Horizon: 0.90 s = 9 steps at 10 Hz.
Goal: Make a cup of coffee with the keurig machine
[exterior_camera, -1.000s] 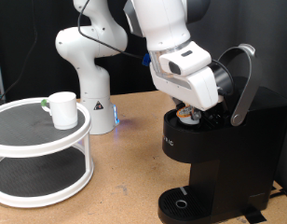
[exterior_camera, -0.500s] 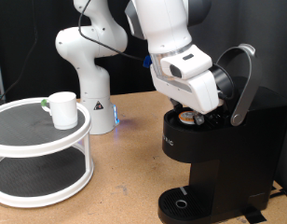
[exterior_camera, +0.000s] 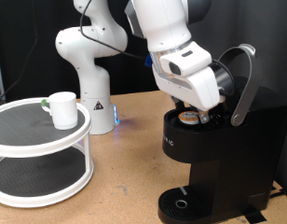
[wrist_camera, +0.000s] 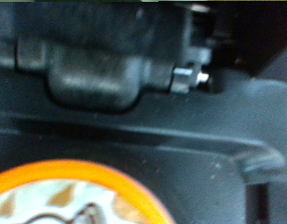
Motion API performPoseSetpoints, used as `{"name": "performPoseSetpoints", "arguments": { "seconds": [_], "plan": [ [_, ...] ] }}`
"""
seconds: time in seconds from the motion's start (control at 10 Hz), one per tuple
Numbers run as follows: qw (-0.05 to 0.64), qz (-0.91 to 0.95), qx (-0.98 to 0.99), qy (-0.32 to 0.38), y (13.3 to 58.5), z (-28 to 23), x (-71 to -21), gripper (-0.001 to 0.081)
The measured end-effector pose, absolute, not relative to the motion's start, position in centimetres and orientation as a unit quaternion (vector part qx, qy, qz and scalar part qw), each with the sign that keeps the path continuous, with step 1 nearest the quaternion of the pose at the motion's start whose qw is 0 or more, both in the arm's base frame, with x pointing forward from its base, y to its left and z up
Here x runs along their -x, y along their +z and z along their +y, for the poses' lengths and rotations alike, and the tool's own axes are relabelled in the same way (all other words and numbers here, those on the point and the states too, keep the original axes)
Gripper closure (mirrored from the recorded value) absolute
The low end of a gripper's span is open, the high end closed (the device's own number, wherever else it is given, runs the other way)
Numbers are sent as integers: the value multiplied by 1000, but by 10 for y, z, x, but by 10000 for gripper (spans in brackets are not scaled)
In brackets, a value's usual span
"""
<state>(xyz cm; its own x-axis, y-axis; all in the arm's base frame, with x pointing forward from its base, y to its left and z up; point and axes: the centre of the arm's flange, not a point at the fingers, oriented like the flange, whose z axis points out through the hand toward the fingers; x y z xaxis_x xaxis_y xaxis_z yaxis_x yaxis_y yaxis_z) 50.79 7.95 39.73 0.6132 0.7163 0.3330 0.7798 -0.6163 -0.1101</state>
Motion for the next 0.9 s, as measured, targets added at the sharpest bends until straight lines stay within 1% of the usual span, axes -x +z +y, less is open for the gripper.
{"name": "performPoseSetpoints", "arguments": {
  "seconds": [0.3, 0.6, 0.9],
  "plan": [
    [134, -413, 889, -144, 412, 77, -506, 1],
    [138, -415, 887, -145, 428, 70, -501, 1],
    [137, -419, 886, -145, 445, 54, -497, 1]
  ]
}}
